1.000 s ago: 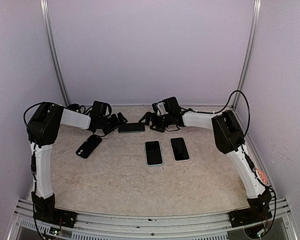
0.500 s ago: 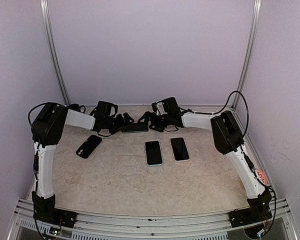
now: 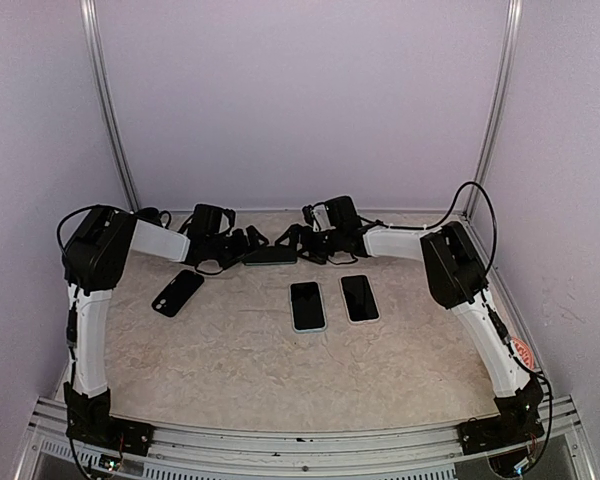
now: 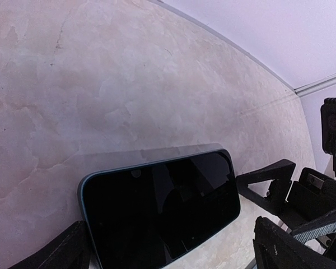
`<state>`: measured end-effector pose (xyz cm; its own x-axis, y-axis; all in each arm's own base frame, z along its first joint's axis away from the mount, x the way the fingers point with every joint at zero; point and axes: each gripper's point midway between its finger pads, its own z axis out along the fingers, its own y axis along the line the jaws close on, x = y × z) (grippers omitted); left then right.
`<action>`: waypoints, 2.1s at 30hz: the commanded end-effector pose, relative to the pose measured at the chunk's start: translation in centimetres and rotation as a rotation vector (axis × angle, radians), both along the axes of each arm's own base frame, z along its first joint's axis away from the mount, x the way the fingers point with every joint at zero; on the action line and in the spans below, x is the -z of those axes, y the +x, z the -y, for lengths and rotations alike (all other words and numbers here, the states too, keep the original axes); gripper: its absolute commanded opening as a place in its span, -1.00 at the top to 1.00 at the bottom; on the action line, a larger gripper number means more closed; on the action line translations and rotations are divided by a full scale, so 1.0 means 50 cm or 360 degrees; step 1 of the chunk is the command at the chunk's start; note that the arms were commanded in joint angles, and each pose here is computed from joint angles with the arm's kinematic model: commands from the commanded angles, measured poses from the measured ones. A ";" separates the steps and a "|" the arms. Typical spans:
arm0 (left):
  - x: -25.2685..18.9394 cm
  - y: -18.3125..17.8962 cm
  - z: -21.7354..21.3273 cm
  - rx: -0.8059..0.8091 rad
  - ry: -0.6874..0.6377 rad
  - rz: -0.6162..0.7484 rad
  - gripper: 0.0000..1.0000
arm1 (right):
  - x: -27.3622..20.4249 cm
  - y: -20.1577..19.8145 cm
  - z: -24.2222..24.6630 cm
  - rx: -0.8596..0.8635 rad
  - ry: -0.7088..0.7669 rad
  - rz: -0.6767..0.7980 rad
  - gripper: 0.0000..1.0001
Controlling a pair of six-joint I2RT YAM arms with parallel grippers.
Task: Put the phone into the phone case
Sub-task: Move the phone to the center of the board, then move the phone with the phone case to the center of the board.
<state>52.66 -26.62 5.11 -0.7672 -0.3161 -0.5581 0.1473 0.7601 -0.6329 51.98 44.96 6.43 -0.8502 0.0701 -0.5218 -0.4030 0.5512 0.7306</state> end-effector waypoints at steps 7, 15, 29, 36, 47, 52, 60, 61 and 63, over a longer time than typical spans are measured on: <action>-0.026 -0.078 -0.035 -0.0032 -0.0017 -0.0057 -0.98 | -0.021 -0.152 -0.098 -0.0378 0.0121 -0.0020 -0.99; -0.042 -0.146 -0.063 -0.0057 0.0000 -0.0074 -0.98 | -0.056 -0.221 -0.122 -0.0486 0.0147 -0.0004 -0.99; -0.085 -0.190 -0.059 -0.0015 0.0028 0.0001 -0.98 | -0.110 -0.262 -0.154 -0.0584 0.0223 0.0069 -0.99; -0.083 -0.211 -0.044 0.0019 0.0031 -0.0008 -0.98 | -0.173 -0.261 -0.161 -0.0610 0.0304 0.0136 -0.99; -0.083 -0.264 -0.054 -0.0036 0.0047 -0.0035 -0.98 | -0.185 -0.295 -0.163 -0.0662 0.0286 0.0150 -0.99; -0.099 -0.278 -0.076 -0.0090 0.0074 -0.0003 -0.98 | -0.151 -0.328 -0.115 -0.0597 0.0154 0.0141 -0.99; -0.139 -0.284 -0.090 -0.0127 0.0063 0.0073 -0.98 | -0.102 -0.443 -0.051 -0.0597 -0.0085 0.0182 -0.99; -0.142 -0.283 -0.090 -0.0127 0.0064 0.0078 -0.98 | -0.097 -0.458 -0.053 -0.0614 -0.0111 0.0183 -0.99; -0.147 -0.284 -0.089 -0.0126 0.0058 0.0084 -0.98 | -0.080 -0.489 -0.052 -0.0648 -0.0193 0.0188 -0.99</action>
